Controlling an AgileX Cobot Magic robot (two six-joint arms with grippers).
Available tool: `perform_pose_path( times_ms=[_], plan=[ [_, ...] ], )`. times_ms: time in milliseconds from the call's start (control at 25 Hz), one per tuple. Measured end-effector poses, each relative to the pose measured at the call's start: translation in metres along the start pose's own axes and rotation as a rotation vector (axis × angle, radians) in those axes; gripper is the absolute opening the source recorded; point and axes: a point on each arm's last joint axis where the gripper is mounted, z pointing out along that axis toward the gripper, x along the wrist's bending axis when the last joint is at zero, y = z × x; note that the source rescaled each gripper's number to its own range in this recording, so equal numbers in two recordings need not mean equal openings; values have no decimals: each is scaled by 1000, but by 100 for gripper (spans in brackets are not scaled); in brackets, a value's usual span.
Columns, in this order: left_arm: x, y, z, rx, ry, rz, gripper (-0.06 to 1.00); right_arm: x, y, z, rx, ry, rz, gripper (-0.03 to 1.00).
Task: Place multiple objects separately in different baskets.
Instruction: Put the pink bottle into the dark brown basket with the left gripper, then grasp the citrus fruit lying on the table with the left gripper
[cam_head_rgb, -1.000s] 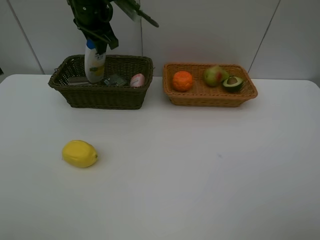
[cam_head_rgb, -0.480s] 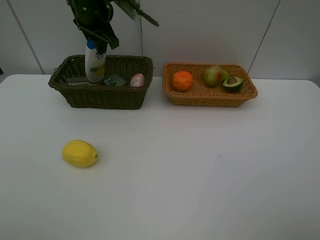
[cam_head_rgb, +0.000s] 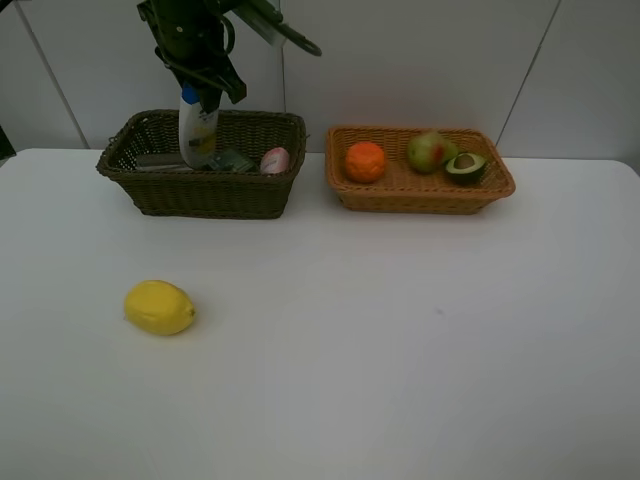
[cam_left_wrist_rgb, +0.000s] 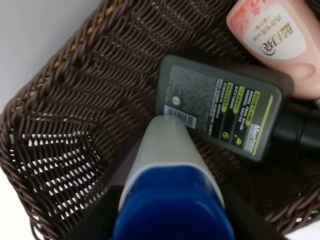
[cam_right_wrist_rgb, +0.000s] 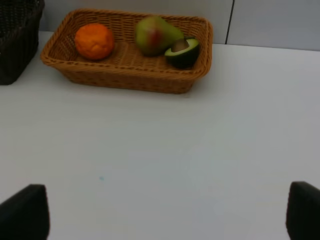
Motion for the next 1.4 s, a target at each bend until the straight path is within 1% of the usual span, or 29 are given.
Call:
perform_pose_path(
  times_ms=[320, 360, 480, 600, 800, 960, 1120, 1400],
  plan=[
    [1, 2, 2, -18, 12, -23, 50, 0, 0, 0, 0, 0, 0, 100],
    [1, 2, 2, -18, 14, -23, 53, 0, 0, 0, 0, 0, 0, 100],
    [2, 3, 2, -25, 24, -19, 70, 0, 0, 0, 0, 0, 0, 100],
    [3, 4, 2, -37, 34, -22, 82, 0, 0, 0, 0, 0, 0, 100],
    [3, 4, 2, -42, 39, -52, 86, 0, 0, 0, 0, 0, 0, 100],
    [4, 5, 2, -49, 33, -65, 97, 0, 0, 0, 0, 0, 0, 100],
    [2, 5, 2, -53, 16, -78, 99, 0, 0, 0, 0, 0, 0, 100],
    [2, 5, 2, -56, 14, -80, 100, 0, 0, 0, 0, 0, 0, 100]
  ],
)
